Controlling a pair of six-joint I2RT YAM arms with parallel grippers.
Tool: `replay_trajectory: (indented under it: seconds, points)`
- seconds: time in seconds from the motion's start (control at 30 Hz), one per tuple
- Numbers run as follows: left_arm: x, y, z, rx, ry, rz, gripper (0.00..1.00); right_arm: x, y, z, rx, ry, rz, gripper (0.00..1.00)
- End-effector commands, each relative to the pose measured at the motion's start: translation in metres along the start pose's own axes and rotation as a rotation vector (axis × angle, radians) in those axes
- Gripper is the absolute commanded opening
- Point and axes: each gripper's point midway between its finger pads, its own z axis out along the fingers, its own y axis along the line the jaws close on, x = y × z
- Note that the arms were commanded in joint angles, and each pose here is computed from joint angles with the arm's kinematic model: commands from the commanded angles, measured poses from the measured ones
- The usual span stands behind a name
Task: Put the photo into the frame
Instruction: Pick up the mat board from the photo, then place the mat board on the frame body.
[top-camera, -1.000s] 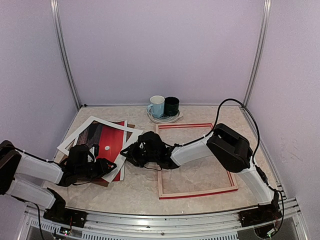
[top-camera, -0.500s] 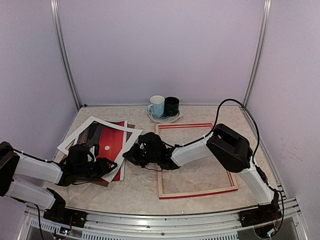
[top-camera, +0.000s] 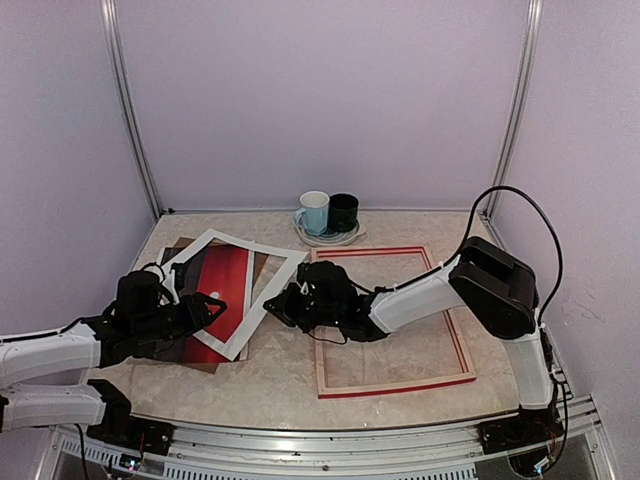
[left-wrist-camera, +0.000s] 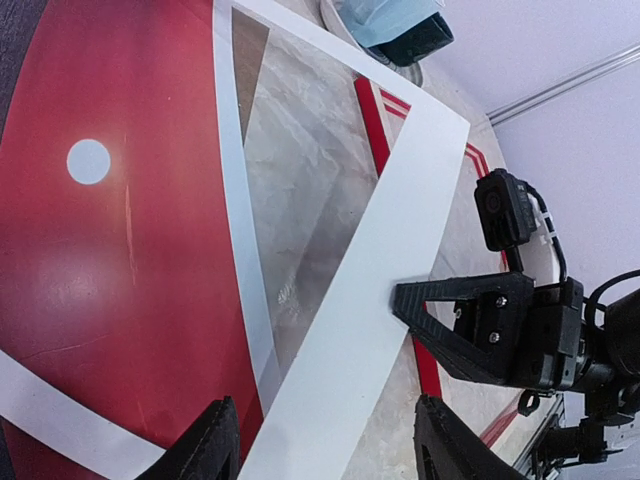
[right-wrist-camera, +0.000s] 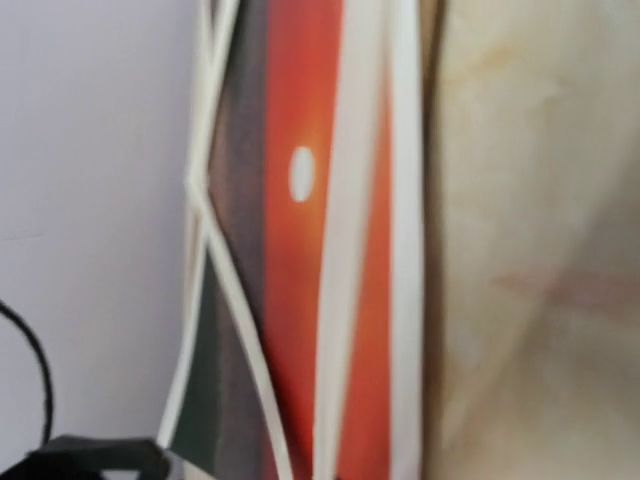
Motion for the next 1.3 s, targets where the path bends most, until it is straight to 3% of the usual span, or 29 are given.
replay_trajectory:
  seconds: [0.0, 0.37, 0.8, 1.27]
  points:
    - [-0.001, 0.002, -0.006, -0.034, 0.003, 0.016, 0.6, -0.007, 0.03, -0.03, -0.046, -0.054, -0.011, 0.0]
    - [-0.008, -0.006, -0.009, -0.016, -0.015, 0.026, 0.6, -0.003, -0.001, -0.121, 0.087, -0.144, 0.076, 0.0]
    - [-0.007, -0.026, 0.0, 0.02, 0.0, 0.059, 0.61, -0.004, -0.052, -0.236, 0.243, -0.371, 0.187, 0.0]
    - [-0.003, -0.043, 0.014, 0.05, 0.03, 0.086, 0.61, 0.019, -0.098, -0.297, 0.376, -0.487, 0.304, 0.0]
